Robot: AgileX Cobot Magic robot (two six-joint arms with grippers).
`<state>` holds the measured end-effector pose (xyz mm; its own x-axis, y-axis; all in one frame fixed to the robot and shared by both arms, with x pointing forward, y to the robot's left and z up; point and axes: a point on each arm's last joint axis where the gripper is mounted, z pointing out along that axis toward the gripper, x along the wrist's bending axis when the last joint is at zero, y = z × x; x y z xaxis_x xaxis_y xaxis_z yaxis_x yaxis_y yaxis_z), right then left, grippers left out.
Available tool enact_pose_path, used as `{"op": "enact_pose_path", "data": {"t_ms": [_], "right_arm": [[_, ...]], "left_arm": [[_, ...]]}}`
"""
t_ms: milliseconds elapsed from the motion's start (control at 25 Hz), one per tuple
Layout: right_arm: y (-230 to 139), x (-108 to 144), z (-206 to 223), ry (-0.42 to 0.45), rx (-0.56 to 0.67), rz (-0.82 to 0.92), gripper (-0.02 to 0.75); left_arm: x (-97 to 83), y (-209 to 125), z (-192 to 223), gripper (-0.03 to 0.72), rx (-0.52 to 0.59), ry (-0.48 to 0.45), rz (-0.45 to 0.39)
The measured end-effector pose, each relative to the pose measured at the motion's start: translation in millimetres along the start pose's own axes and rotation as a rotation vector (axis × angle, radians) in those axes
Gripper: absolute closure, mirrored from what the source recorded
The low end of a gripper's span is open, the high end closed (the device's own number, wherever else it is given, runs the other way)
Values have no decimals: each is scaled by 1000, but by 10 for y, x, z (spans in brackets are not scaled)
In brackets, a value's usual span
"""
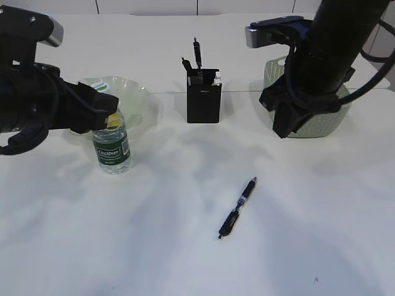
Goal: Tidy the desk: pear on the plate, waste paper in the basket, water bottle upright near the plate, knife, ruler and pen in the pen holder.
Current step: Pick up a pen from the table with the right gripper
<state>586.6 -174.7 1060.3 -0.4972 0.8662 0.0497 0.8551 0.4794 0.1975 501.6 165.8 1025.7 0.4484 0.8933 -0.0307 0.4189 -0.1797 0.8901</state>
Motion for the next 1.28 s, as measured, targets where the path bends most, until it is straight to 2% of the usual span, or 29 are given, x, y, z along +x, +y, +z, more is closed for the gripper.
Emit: {"op": "enact_pose_path", "data": {"t_ms": [240,480,760,880,1280], "right_arm": [[6,26,-1,28,-8,-113,554],[-11,37,32,42,0,-138,554],[-108,54,183,63,60,124,554],[-114,55,192,62,65,157,554],[-130,-14,194,-6,77,-76,554]], "left_arm": [[-1,0,0,348,0,-1,6],[-1,-2,0,348,2,-1,9],[-1,-4,0,348,5,-1,11],[-1,-5,0,348,5,-1,17],[-1,-10,0,348,12,-1,20]]}}
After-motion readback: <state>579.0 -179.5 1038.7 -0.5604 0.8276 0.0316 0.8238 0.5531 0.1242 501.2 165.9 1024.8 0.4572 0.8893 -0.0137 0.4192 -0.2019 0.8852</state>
